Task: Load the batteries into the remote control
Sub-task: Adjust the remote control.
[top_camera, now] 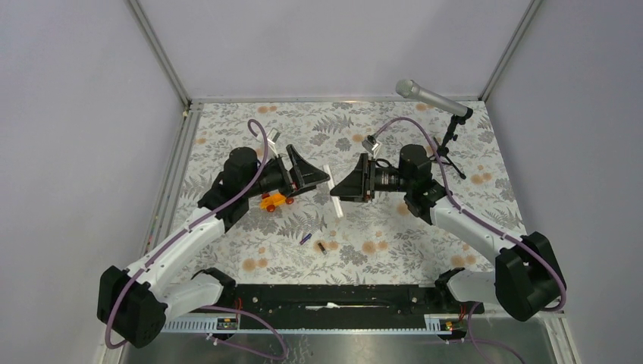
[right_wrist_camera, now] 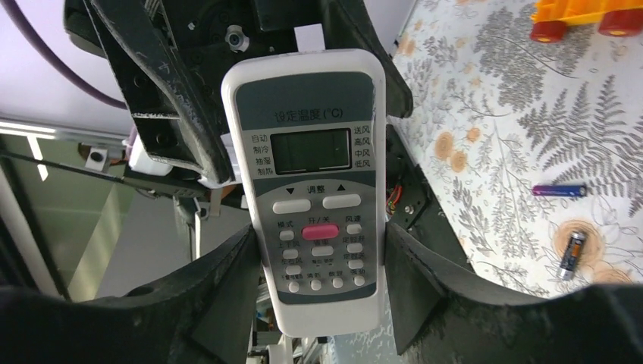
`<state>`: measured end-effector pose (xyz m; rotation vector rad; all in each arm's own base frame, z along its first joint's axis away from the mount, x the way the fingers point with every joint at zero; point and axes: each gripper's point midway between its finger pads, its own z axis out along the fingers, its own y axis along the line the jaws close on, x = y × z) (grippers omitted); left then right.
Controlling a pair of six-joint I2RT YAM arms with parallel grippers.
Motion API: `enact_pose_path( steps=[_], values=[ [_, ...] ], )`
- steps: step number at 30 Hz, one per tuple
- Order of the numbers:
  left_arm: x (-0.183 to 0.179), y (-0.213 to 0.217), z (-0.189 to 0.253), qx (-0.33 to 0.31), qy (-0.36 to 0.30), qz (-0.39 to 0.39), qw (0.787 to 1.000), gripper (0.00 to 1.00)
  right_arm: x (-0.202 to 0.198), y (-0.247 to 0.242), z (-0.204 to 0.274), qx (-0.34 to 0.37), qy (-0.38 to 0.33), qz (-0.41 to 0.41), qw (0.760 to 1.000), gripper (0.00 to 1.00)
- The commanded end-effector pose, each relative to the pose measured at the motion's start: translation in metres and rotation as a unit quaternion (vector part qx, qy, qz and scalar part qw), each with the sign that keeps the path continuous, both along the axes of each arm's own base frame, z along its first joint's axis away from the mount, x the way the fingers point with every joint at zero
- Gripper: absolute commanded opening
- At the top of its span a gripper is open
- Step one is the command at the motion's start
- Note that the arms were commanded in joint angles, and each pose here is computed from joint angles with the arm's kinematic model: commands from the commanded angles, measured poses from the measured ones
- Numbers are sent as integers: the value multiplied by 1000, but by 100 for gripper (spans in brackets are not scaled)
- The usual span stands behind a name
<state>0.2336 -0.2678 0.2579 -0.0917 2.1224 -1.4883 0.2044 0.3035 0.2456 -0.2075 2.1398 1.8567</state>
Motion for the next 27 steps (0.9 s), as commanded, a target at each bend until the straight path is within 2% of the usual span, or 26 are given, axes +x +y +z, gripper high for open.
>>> enact_pose_path(
  steps=[1, 7, 10, 17, 18, 20, 21, 22, 24, 27],
  values=[
    [-6, -6, 45, -67, -65, -15, 996, 99, -9, 7, 44, 56, -42, 46, 996, 34],
    [-11, -19, 55, -115, -49, -47, 991, 98, -14, 11, 57, 86, -27, 68, 994, 35],
    [-10, -25, 52, -110, -38, -50, 992, 91, -12, 13, 53, 82, -23, 72, 994, 35],
    [-3, -28, 51, -114, -29, -33, 993, 50, -7, 18, 44, 67, -13, 74, 995, 37],
    [-2, -28, 51, -113, -29, -29, 993, 44, -7, 18, 43, 65, -12, 74, 995, 42],
    [1, -26, 49, -106, -22, -18, 994, 36, -8, 17, 40, 55, -26, 79, 995, 60],
    [4, -25, 45, -97, -14, -8, 995, 35, -8, 17, 38, 48, -34, 80, 995, 67],
    [7, -23, 40, -84, -3, 3, 996, 34, -5, 16, 39, 37, -47, 71, 996, 80],
    [14, -16, 27, -43, 24, 38, 998, 34, 10, 12, 21, -26, -67, 19, 997, 99],
    [26, 2, 0, 39, 76, 103, 991, 35, 22, 2, -1, -97, -97, -24, 990, 100]
  ],
)
